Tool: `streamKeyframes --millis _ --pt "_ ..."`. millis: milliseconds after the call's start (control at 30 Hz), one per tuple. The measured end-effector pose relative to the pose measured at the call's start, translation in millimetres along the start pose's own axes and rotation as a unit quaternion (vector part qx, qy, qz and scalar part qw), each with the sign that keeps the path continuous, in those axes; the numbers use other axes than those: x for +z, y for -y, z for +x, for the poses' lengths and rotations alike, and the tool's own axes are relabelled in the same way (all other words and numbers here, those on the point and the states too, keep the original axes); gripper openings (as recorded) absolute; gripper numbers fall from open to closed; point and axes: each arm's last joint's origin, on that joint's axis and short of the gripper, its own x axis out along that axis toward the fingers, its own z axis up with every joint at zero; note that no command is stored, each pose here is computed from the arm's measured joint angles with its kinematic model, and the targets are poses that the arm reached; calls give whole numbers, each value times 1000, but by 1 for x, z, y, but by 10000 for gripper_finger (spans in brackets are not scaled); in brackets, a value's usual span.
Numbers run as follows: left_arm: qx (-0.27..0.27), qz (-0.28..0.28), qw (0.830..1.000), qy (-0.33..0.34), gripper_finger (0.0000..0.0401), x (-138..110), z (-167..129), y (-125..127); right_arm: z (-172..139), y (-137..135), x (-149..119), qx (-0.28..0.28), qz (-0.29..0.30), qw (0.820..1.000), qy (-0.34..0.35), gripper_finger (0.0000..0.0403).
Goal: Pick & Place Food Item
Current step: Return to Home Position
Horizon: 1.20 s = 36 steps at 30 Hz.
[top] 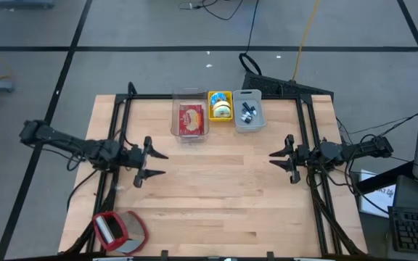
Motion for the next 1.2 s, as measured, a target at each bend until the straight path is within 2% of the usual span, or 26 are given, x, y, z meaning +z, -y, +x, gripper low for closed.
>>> streamKeyframes --millis 167,433,900,1200 --pt "-18 -6 999 32 253 -27 -11 -2 0 0 0 1 0 1000 -1 102" --pt "-32 -4 998 53 253 -53 -25 -2 0 0 -1 2 -9 1000 -7 102" --pt "-40 23 996 75 253 -49 -31 -2 1 0 -1 1 -25 1000 7 103" --pt "-43 18 996 77 253 -48 -31 -2 1 0 0 1 -36 999 10 102"
